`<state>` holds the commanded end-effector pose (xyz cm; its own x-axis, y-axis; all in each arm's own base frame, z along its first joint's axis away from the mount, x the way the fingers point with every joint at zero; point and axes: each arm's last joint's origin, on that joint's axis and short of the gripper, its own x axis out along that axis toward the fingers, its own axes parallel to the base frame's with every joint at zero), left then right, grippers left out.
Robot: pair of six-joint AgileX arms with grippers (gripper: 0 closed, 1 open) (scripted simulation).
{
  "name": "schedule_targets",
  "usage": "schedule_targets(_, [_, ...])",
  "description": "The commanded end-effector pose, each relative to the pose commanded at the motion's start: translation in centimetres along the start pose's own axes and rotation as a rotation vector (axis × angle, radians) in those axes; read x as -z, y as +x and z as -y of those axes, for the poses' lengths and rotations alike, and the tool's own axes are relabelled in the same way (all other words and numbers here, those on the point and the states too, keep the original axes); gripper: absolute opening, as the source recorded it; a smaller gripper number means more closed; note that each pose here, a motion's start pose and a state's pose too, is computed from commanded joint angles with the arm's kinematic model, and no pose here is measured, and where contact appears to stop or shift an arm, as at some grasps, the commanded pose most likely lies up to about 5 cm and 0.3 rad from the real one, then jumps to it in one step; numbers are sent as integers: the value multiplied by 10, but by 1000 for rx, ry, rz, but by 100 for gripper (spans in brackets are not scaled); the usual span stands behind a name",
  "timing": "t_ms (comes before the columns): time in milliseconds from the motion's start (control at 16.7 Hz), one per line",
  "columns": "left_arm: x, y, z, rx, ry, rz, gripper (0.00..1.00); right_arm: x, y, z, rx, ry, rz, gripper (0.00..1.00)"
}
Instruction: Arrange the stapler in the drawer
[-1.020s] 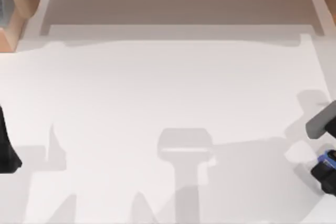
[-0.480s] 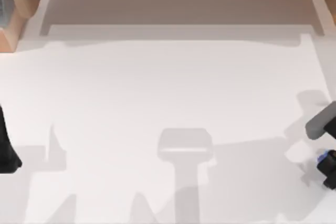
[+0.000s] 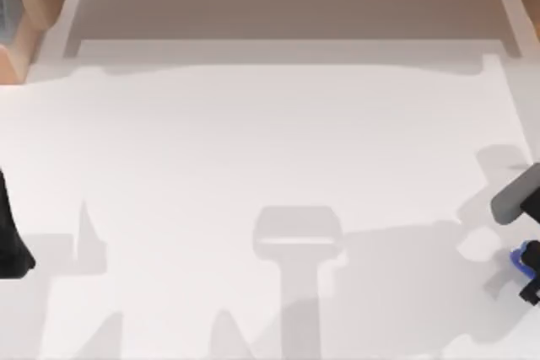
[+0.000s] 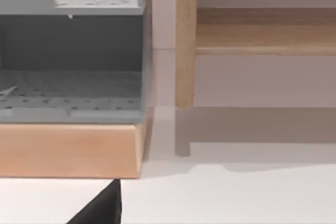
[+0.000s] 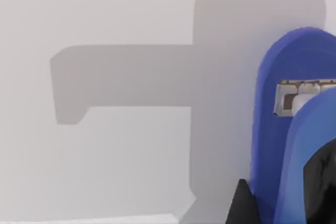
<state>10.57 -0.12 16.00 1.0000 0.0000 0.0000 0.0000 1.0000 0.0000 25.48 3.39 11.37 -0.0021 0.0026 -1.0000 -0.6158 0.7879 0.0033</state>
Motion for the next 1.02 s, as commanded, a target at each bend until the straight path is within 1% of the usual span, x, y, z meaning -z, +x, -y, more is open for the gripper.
schedule_targets(480, [0,0,0,0,0,0,100,0,-1,0,3,1,2,0])
schedule_targets(1020, [0,0,0,0,0,0,100,0,-24,0,3,1,1,0])
